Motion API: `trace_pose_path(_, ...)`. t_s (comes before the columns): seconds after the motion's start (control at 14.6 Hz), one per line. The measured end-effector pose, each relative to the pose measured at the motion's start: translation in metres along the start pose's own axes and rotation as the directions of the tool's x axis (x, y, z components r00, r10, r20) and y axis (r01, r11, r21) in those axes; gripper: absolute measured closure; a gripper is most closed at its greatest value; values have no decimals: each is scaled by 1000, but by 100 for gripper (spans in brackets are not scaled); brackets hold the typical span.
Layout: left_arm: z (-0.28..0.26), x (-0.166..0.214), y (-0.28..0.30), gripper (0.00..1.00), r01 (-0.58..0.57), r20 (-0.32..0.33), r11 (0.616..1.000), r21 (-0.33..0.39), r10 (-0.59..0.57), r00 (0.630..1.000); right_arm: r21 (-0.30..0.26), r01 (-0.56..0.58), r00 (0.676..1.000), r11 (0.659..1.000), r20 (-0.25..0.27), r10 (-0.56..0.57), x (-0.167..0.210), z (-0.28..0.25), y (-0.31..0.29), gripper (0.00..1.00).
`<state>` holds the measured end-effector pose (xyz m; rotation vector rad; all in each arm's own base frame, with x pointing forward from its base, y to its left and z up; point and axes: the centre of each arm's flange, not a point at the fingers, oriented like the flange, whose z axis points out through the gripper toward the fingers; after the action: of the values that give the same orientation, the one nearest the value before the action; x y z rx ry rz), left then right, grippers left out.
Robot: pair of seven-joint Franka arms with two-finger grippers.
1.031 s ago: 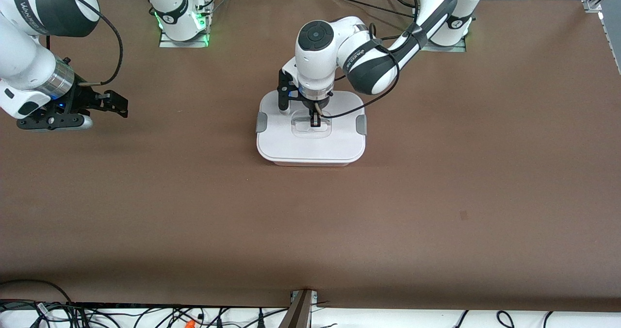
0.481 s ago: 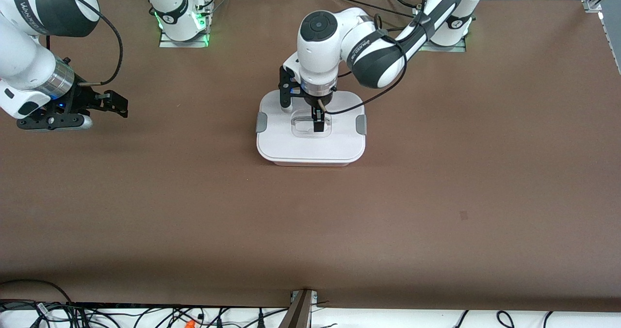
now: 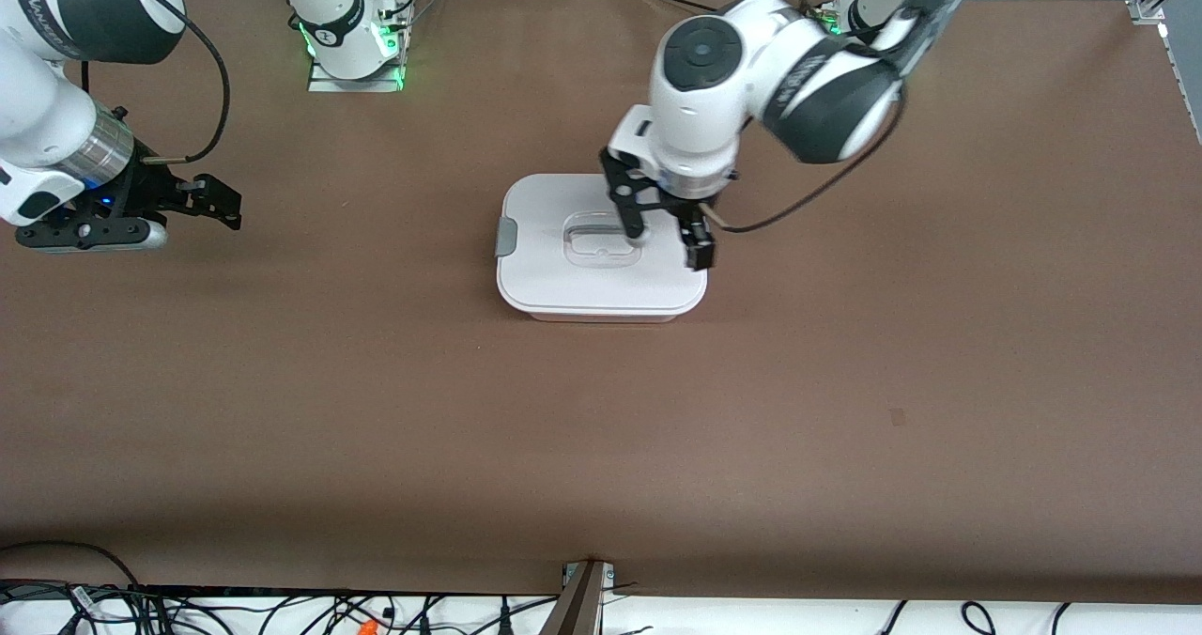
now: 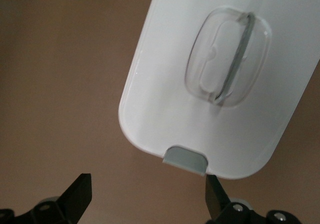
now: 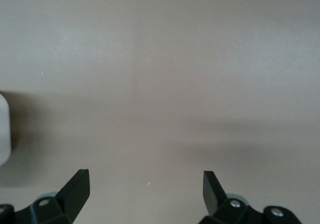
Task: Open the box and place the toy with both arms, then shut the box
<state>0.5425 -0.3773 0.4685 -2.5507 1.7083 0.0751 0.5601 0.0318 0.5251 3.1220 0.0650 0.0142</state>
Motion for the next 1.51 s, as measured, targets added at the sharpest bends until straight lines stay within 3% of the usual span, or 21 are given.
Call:
trace_pose_path(0.27, -61, -87, -76, 0, 244, 74, 970, -3, -243, 967, 42, -21, 1000, 999, -16, 22, 2, -27, -4, 0)
trace_pose_path(0.55, -61, -162, -144, 0, 408, 86, 913, -20, -405, 910, 44, -24, 999, 999, -27, 25, 2, -51, -4, 0)
trace_pose_path(0.76, -74, -213, -172, 0, 535, 53, 841, -73, -533, 845, 45, -28, 999, 999, -17, 28, 3, -48, -3, 0)
trace_pose_path(0.96, -106, -265, -180, 0, 682, 21, 723, -110, -685, 728, 46, -27, 1000, 999, -9, 28, 5, -44, -3, 0)
trace_pose_path(1.24, -118, -308, -167, 0, 876, 17, 476, -81, -878, 479, 46, -27, 1000, 999, -1, 27, 4, -43, -3, 0)
trace_pose_path(1.37, -109, -325, -160, 0, 913, 16, 402, -70, -914, 404, 46, -27, 1000, 999, 1, 27, 4, -43, -3, 0)
trace_pose_path(1.51, -98, -346, -160, 0, 932, 25, 357, -67, -933, 360, 46, -27, 1000, 999, 2, 27, 4, -42, -3, 0)
